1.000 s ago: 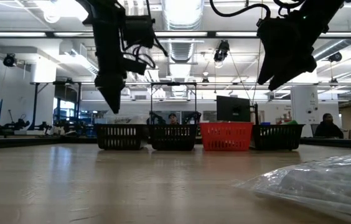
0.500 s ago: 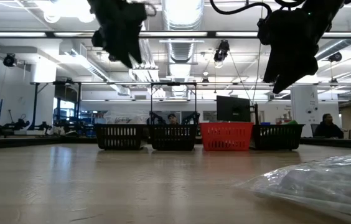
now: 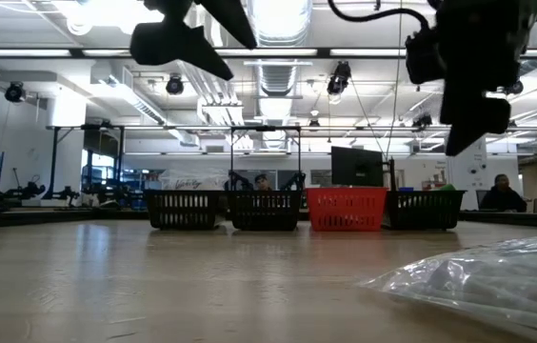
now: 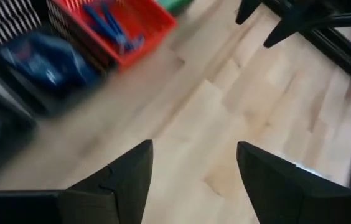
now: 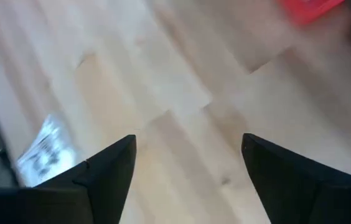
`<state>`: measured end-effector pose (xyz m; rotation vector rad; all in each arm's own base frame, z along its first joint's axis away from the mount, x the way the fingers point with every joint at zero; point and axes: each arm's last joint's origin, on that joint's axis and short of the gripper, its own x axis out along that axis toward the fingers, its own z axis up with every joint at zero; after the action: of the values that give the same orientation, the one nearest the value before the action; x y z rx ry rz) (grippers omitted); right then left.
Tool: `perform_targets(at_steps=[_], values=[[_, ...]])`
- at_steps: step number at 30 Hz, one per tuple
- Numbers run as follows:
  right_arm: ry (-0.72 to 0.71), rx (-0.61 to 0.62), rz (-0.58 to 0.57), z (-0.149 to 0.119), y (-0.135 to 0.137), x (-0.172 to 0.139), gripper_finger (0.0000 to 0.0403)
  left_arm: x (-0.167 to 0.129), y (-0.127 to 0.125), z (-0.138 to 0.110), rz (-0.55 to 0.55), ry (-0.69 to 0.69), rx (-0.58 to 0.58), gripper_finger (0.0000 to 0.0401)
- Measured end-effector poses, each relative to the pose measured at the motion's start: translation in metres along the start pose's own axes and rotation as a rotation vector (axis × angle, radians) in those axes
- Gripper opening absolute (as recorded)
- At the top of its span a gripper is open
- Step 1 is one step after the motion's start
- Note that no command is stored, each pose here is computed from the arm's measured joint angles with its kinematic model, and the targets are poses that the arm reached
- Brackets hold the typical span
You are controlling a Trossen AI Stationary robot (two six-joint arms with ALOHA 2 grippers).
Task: Pick & Place Travel size toiletries
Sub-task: Put the cotton pack into the left black bin
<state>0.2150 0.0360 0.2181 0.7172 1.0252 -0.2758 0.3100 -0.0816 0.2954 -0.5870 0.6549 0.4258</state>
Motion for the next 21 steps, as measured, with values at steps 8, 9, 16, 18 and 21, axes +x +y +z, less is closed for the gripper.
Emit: perform_targets(at_steps=[8,9,16,18,21], values=[[0.046,0.058,0.114,-0.026,0.019,0.007,0.0265,0.000,-0.017,-0.031,0.016,0.026,-0.026,0.0236],[0.042,0.078,0.129,-0.029,0.020,0.009,0.0263,0.000,-0.017,-0.033,0.019,0.024,-0.013,0.0236],[0.040,0.270,0.167,-0.047,0.025,0.019,0.0250,0.001,-0.010,-0.046,0.078,0.069,0.088,0.0236],[0.065,0.313,0.160,-0.052,0.026,0.025,0.0249,0.000,-0.008,-0.051,0.095,0.086,0.111,0.0236],[0.109,0.375,0.149,-0.058,0.033,0.035,0.0251,0.001,-0.006,-0.060,0.102,0.102,0.156,0.0236]])
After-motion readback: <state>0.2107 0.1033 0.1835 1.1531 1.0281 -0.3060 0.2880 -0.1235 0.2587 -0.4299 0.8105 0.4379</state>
